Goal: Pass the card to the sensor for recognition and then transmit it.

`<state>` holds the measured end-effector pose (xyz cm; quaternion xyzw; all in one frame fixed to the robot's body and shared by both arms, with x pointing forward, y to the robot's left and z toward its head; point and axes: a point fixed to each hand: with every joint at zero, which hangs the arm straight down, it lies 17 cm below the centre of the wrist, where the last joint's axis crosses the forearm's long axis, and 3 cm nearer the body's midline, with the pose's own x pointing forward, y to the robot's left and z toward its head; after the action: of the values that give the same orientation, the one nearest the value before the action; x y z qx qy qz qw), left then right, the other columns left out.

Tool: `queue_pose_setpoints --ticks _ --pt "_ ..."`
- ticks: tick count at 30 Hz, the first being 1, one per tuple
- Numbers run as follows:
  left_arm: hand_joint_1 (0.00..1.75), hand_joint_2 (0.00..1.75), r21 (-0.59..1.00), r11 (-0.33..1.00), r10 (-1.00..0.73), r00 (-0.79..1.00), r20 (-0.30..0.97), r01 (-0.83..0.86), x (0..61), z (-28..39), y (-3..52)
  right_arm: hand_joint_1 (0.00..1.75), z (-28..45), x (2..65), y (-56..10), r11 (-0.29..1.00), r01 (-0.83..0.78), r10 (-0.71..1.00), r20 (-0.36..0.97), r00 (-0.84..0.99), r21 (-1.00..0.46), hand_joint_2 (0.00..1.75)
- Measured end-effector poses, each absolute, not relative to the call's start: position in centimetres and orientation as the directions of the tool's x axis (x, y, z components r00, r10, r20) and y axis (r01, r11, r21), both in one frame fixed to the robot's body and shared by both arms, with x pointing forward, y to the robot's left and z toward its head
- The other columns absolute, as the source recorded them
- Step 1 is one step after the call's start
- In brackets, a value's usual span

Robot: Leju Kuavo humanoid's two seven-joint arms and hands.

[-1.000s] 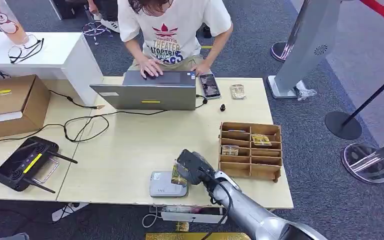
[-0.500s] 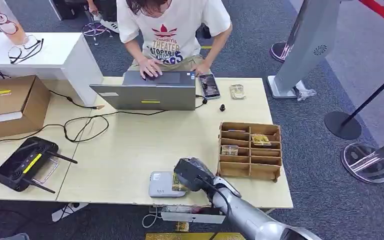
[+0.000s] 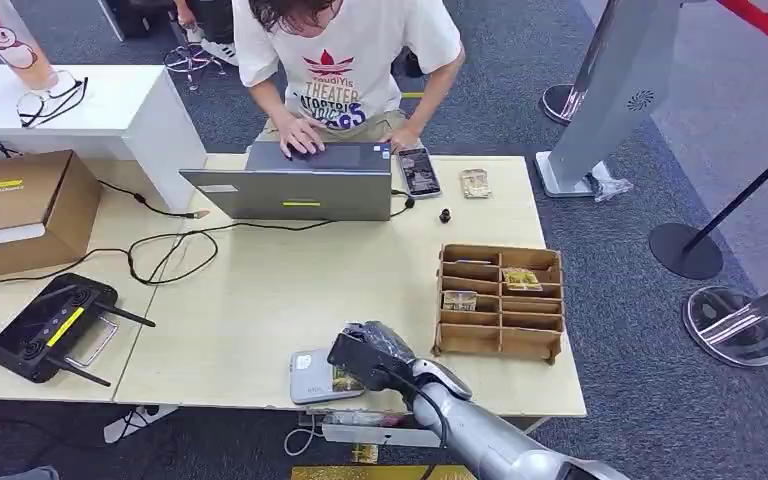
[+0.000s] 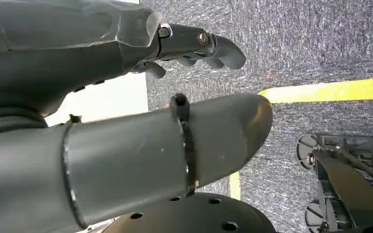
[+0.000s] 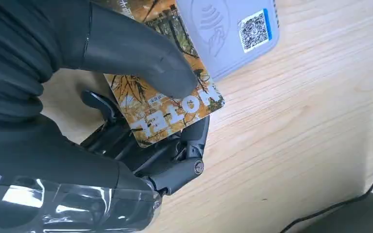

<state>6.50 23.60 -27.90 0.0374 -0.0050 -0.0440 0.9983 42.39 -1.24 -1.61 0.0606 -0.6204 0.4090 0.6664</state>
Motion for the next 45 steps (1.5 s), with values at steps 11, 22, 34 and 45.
queue_pose_setpoints --ticks 11,22,34,45 --pt "0.0 0.0 0.074 0.994 -0.087 0.996 0.003 0.086 6.4 -27.9 23.6 1.75 -1.1 41.9 -0.3 0.655 -0.625 0.451 0.884 -0.126 -0.424 1.75" --pt "0.0 0.0 0.07 0.994 -0.086 0.996 0.002 0.086 6.3 -27.9 23.5 1.75 2.9 42.9 0.8 0.723 -0.594 0.322 0.933 -0.161 -0.352 1.75" --pt "0.0 0.0 0.06 0.995 -0.086 0.996 0.005 0.085 5.6 -28.0 23.4 1.75 13.1 46.3 -1.6 0.846 -0.472 0.111 0.947 -0.302 -0.25 1.75" --pt "0.0 0.0 0.053 0.996 -0.072 0.997 0.011 0.071 5.5 -28.0 23.3 1.75 25.2 46.0 -4.6 0.916 -0.341 -0.011 0.835 -0.55 -0.213 1.75"
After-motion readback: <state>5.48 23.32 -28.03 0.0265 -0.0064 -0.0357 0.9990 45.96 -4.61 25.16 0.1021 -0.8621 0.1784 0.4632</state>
